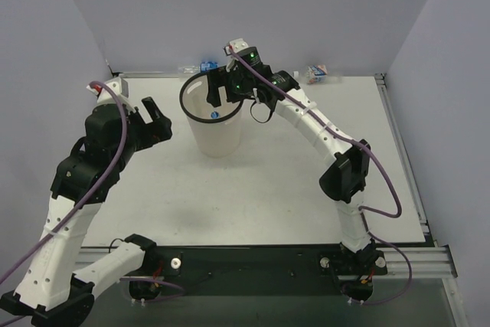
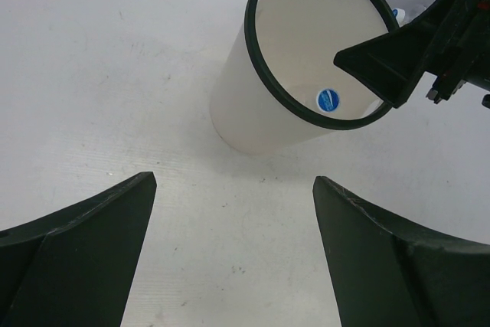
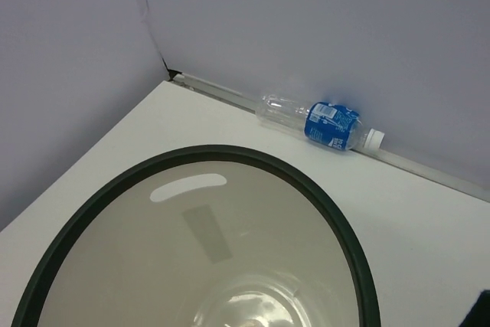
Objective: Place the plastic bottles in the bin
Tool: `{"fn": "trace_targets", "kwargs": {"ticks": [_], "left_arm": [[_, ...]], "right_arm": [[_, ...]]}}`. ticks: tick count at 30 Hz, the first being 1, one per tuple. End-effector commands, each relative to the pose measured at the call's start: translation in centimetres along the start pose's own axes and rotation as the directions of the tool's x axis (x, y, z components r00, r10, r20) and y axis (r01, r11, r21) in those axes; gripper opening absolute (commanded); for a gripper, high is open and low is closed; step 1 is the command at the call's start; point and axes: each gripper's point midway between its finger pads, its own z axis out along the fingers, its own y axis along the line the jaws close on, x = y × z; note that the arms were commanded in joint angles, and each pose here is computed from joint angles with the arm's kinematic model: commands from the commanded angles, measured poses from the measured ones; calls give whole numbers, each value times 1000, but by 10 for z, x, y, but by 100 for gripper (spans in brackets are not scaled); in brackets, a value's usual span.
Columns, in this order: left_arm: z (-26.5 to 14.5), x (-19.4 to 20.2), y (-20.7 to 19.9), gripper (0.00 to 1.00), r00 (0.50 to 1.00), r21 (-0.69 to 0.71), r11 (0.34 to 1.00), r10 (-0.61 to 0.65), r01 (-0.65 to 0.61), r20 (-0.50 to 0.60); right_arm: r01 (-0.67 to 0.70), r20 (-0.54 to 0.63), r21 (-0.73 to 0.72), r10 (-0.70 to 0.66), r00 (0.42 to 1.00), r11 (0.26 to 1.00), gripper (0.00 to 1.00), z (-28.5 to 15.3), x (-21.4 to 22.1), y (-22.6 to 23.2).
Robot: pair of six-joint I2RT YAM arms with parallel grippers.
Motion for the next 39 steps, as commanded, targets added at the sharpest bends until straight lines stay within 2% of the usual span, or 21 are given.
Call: {"fn": "trace_targets", "kwargs": {"ticks": [1,4,8,15,25,29,33,37,39], "left_arm": [[6,-9,-7,95,999,24,1000,5,-6,31],[17,-8,-13,95,1000,36,999,7,-8,30],[27,-12,-19,95,999,42,999,3,-4,37],[28,-14,-20,95,998,49,999,-12,9,54],[13,-14,-2,95,996,-3,1000,-20,20,83],[9,-13,0,95,996,-7,1000,-18,19,82],[11,-10,2,95,997,-12,1000,-10,11,76],[16,-8,0,95,997,-8,1000,-4,4,72],[18,-8,-2,95,997,-4,1000,-4,4,73]], "right_arm": [[22,120,63,-30,992,998,88,-54,-37,-3],[-36,117,164,17,993,986,85,-69,-32,-23],[-132,80,219,117,990,967,77,-76,-20,-37],[-165,-68,269,189,980,949,70,-49,16,-45],[-156,-106,305,196,975,940,50,-34,30,-55],[-156,-76,334,192,978,930,36,-45,21,-59],[-123,-54,379,154,987,917,27,-58,15,-68],[-102,-38,415,130,991,904,7,-72,10,-75],[-96,-25,442,119,993,892,5,-81,7,-79]]}}
